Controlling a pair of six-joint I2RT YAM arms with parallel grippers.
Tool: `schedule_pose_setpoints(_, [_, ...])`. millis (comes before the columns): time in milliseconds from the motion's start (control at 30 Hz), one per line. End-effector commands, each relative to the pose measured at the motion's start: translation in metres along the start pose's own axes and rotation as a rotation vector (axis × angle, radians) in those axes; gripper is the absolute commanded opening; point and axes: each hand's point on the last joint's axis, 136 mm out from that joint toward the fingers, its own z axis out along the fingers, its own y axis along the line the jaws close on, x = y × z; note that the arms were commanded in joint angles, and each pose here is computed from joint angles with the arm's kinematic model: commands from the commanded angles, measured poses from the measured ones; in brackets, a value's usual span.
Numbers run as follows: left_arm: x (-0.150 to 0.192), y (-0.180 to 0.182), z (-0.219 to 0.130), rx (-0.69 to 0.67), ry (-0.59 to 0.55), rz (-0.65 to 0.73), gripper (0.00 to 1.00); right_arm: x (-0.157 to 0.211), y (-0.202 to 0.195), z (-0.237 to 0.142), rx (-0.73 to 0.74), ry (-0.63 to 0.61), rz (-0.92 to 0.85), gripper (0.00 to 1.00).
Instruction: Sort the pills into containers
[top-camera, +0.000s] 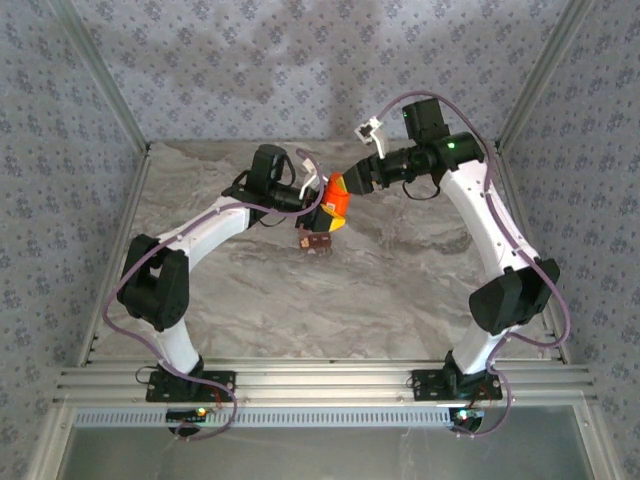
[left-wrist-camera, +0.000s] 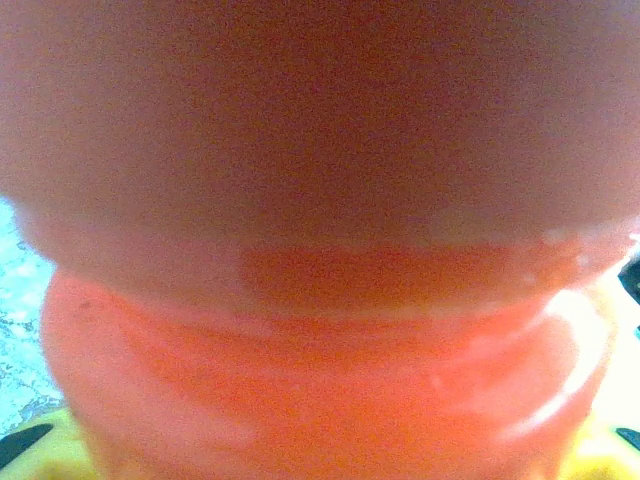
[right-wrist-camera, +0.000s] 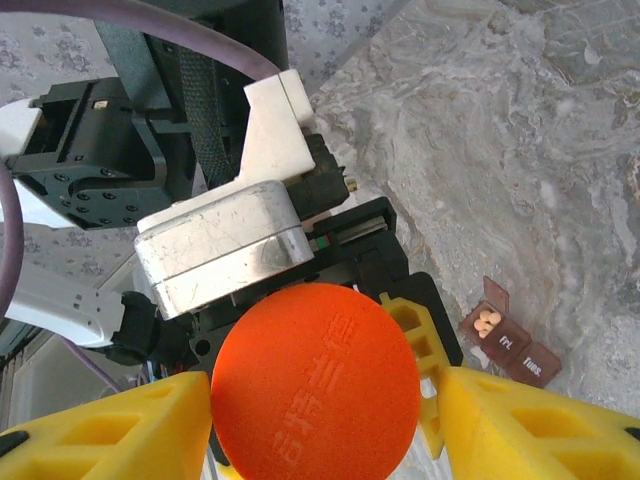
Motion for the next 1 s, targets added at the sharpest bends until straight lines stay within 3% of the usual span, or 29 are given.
schedule_pose_setpoints(0, [-0.020,-0.012,-0.003,0.022,-0.023,0.094,0.00,0.008,0.003,-0.003,0.033,0.036,-0.011,0.64])
schedule_pose_setpoints(167, [-0.022,-0.013,-0.003,0.020,-0.025,0.102,0.00,0.008,0.001,-0.003,0.054,0.038,-0.012,0.72])
schedule_pose_setpoints(500, [-0.022,-0.011,-0.004,0.002,-0.023,0.102,0.00,0.009,0.008,0.005,0.040,0.070,-0.003,0.52])
schedule_pose_setpoints(733, [-0.023,0.014,-0.012,-0.212,-0.028,0.170,0.00,0.029,-0.010,0.018,0.229,0.204,0.090,0.46])
schedule_pose_setpoints(967, [-0.028,0.024,-0.019,-0.353,-0.064,0.256,0.00,0.030,-0.034,0.031,0.452,0.246,0.223,0.40])
